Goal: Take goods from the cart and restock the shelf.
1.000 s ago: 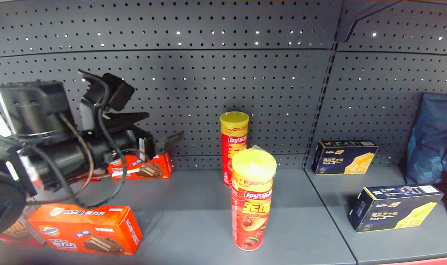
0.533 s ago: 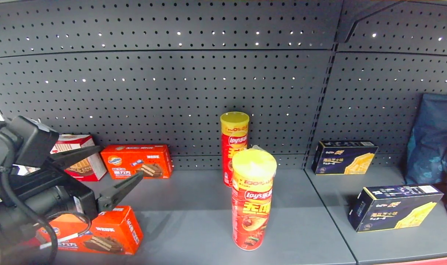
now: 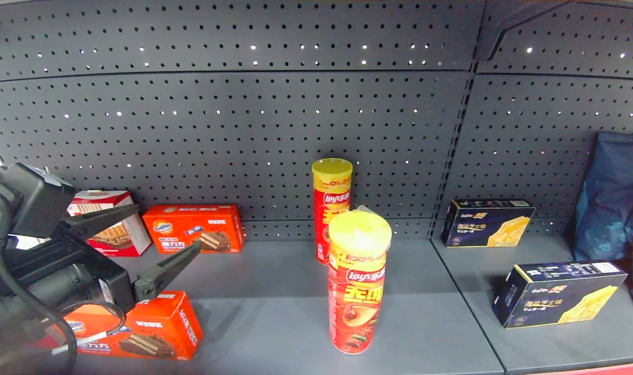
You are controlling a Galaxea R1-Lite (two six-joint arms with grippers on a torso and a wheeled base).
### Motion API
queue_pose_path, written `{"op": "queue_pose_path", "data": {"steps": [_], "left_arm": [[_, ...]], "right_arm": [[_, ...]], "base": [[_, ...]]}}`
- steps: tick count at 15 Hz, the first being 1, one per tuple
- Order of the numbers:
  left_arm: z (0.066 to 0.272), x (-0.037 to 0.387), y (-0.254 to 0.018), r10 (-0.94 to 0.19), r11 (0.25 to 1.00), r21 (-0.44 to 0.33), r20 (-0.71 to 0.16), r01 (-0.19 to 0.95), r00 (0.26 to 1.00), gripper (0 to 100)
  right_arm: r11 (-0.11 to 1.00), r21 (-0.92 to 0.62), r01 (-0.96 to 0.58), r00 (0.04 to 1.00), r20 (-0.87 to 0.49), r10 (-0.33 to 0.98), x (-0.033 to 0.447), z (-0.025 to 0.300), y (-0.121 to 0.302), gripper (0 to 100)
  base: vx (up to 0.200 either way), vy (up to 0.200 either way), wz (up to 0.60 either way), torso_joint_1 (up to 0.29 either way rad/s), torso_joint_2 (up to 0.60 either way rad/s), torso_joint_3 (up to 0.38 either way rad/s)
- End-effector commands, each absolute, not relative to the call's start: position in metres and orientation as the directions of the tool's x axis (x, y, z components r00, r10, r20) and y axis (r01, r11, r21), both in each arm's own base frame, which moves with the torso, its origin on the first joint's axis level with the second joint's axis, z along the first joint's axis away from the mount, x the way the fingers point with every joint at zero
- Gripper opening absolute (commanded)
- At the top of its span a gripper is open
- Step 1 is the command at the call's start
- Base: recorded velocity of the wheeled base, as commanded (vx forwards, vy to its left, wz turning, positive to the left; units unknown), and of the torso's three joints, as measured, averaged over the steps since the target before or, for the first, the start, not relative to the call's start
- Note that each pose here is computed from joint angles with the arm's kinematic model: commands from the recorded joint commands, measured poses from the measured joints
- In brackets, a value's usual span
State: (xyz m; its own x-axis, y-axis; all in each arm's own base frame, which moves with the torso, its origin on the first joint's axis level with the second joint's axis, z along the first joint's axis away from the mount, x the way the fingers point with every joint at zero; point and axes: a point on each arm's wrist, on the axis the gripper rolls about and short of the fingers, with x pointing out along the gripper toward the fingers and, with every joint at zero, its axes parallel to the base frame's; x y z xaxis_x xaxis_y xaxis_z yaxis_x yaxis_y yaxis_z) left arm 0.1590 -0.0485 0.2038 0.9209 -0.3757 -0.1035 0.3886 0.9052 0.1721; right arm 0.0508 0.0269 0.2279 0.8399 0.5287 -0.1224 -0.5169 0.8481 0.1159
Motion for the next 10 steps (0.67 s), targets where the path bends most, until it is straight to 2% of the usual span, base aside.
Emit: {"op": "queue_pose_path", "data": {"steps": [1,5,10], "left_arm": [[0.203,0.161,-0.047,-0.367,0.909,0.171,-0.107,0.381,0.924,100],[0.202,0.161,-0.043,-0.345,0.917,0.17,-0.113,0.361,0.932,100],[0.206,0.163,-0.038,-0.305,0.932,0.175,-0.095,0.318,0.948,100]], "right_arm": [[0.76,0.105,-0.642,0.685,-0.368,0.629,0.115,0.214,0.086,100],[0.75,0.088,-0.655,0.624,-0.496,0.604,0.142,0.196,0.12,100],[0.791,0.059,-0.609,0.629,-0.571,0.528,0.173,0.183,0.143,100]], "base": [[0.0,0.0,0.0,0.0,0.0,0.0],[0.0,0.0,0.0,0.0,0.0,0.0],[0.0,0.0,0.0,0.0,0.0,0.0]]}}
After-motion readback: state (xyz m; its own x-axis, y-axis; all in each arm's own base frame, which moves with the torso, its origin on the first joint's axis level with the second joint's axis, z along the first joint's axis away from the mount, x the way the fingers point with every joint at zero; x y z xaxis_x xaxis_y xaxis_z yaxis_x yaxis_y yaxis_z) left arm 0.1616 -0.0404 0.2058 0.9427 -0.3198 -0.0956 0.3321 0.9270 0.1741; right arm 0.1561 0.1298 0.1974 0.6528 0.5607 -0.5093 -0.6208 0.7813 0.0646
